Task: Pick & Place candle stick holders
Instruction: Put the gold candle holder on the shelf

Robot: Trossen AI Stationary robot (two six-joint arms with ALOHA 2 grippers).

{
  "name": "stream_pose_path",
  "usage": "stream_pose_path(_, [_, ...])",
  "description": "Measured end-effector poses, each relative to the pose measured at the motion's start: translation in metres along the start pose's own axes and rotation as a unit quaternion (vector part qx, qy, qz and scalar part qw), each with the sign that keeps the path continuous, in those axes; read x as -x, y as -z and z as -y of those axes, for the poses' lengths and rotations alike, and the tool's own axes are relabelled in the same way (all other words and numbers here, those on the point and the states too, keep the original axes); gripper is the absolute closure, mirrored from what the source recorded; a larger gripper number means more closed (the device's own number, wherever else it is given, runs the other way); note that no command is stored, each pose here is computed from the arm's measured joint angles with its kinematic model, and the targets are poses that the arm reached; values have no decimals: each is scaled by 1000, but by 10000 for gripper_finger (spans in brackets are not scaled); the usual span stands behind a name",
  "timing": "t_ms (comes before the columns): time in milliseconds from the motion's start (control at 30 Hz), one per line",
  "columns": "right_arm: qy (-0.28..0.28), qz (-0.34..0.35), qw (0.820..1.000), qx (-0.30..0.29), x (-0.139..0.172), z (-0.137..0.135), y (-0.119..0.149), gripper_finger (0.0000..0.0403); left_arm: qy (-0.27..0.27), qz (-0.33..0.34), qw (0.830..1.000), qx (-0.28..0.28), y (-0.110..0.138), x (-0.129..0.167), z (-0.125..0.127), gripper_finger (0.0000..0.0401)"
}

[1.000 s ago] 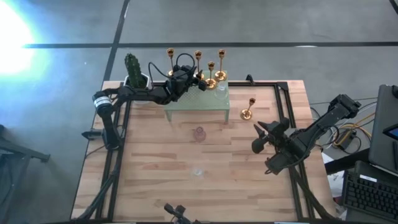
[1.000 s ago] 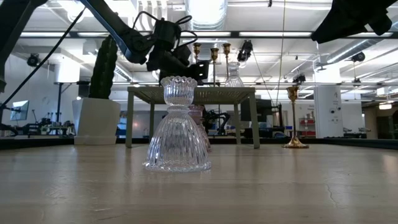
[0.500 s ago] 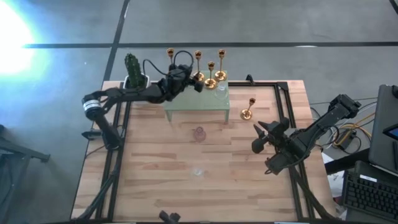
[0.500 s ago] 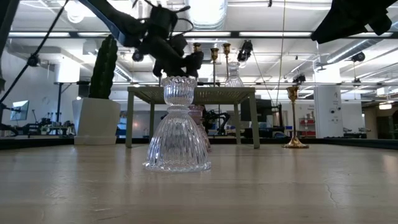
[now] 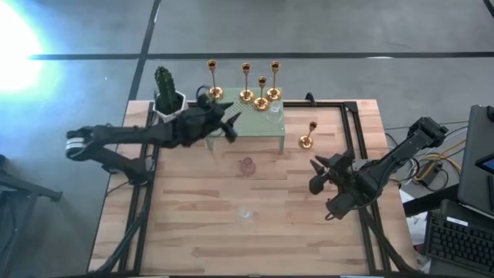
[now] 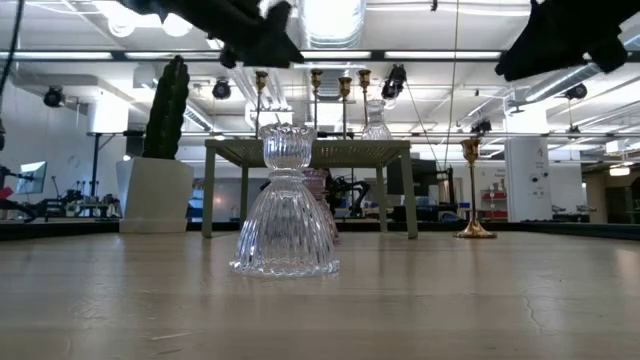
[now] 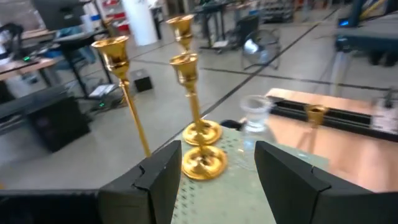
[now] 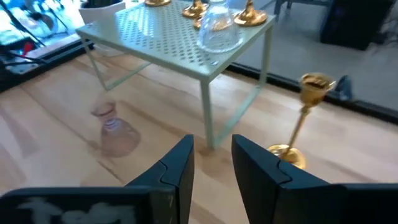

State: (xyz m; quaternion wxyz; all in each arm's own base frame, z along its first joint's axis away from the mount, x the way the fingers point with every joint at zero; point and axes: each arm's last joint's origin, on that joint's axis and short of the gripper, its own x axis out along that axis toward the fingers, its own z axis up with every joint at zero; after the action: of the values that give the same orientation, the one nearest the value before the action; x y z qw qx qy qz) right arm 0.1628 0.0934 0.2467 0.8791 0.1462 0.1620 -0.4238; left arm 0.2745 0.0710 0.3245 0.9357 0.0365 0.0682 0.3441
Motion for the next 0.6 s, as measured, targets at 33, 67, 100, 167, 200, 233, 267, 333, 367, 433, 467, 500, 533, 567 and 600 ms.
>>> stream_pose_path(33, [-5, 3, 1000, -6, -3, -1, 5, 303, 9, 4, 1000, 1, 2, 9, 1, 192])
stream_pose_path(67, [-8, 9, 1000, -13, -6, -2, 11, 303, 17, 6, 1000, 3, 5, 16, 2, 192])
stream_pose_path(100, [-10, 15, 1000, -19, -10, -3, 18, 303, 24, 15, 1000, 8, 6, 24, 3, 193])
stream_pose_path(167, [-3, 21, 1000, -22, -19, -3, 33, 303, 38, 26, 999, 13, 12, 36, 4, 193])
stream_pose_path(200, [3, 25, 999, -23, -24, -2, 40, 303, 44, 36, 998, 18, 14, 42, 3, 192])
stream_pose_path(233, [10, 30, 999, -20, -29, -1, 48, 303, 48, 45, 998, 19, 17, 46, 3, 192])
stream_pose_path(267, [19, 37, 999, -12, -35, 0, 56, 303, 50, 53, 997, 20, 20, 51, 2, 192])
stream_pose_path(333, [32, 53, 998, 7, -45, 1, 71, 303, 51, 69, 996, 20, 24, 59, -2, 193])
stream_pose_path(367, [40, 65, 997, 19, -50, 2, 78, 303, 51, 75, 996, 22, 27, 62, -4, 193])
stream_pose_path(433, [56, 98, 993, 35, -60, 4, 89, 303, 49, 89, 994, 29, 31, 67, -8, 192])
stream_pose_path(467, [66, 112, 991, 40, -65, 4, 93, 303, 48, 95, 994, 31, 33, 69, -9, 193])
stream_pose_path(500, [78, 122, 988, 45, -71, 6, 97, 303, 47, 100, 993, 34, 35, 71, -10, 193])
stream_pose_path(533, [91, 126, 987, 44, -77, 7, 100, 303, 46, 107, 992, 38, 36, 72, -12, 193])
stream_pose_path(567, [104, 127, 986, 42, -83, 8, 103, 303, 45, 114, 992, 39, 37, 74, -13, 193])
stream_pose_path(600, [117, 127, 984, 40, -89, 10, 106, 303, 44, 120, 991, 42, 38, 75, -13, 193])
